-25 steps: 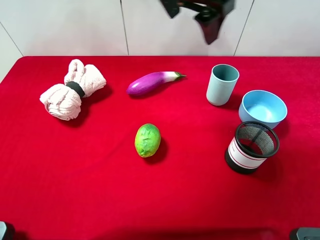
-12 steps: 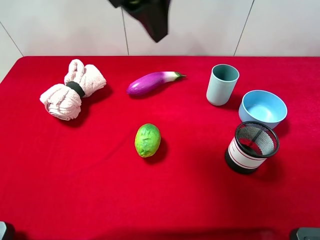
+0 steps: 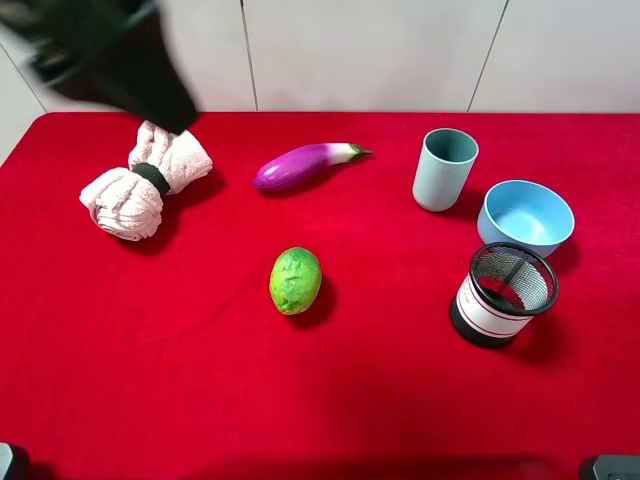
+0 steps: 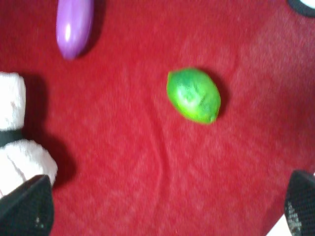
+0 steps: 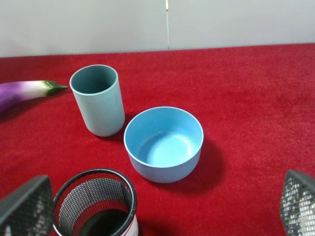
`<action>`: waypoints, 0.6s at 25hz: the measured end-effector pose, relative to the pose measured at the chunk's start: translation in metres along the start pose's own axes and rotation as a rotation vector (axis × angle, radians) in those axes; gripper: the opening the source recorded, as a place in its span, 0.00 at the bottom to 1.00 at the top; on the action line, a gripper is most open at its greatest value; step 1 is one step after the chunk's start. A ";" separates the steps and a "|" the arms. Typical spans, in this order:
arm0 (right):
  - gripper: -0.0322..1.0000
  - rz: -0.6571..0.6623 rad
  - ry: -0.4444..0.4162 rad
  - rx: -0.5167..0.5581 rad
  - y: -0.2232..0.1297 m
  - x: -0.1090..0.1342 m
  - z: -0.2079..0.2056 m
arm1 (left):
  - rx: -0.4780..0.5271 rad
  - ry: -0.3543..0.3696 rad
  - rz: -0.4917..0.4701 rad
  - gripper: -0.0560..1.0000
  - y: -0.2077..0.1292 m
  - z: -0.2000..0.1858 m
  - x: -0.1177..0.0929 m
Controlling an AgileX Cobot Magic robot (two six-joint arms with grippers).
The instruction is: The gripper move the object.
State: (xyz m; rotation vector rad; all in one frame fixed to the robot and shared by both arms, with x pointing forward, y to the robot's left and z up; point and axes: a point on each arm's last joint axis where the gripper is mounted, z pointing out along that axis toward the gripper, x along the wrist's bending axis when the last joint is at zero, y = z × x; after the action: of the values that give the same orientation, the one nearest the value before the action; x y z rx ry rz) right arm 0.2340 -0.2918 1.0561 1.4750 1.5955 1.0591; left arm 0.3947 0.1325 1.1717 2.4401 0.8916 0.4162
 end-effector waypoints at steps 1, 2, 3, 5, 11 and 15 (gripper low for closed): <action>0.70 0.000 0.000 0.000 0.000 0.000 0.000 | -0.009 0.002 -0.001 0.93 -0.009 -0.006 0.000; 0.70 0.000 0.000 0.000 0.000 0.000 0.000 | -0.012 0.003 -0.001 0.93 -0.017 -0.009 0.001; 0.70 0.000 0.000 0.000 0.000 0.000 0.000 | -0.029 0.006 -0.002 0.93 -0.025 -0.017 0.001; 0.70 0.000 0.000 0.000 0.000 0.000 0.000 | -0.057 0.012 -0.004 0.93 -0.043 -0.029 0.003; 0.70 0.000 0.000 0.000 0.000 0.000 0.000 | -0.127 0.019 -0.024 0.93 -0.093 -0.051 0.004; 0.70 0.000 0.000 0.000 0.000 0.000 0.000 | -0.170 0.043 -0.096 0.93 -0.125 -0.058 0.007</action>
State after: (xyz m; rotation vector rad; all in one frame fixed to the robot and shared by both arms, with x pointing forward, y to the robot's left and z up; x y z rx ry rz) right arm 0.2340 -0.2918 1.0561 1.4750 1.5955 1.0591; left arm 0.3100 0.2401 1.1514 2.2321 0.9466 0.4902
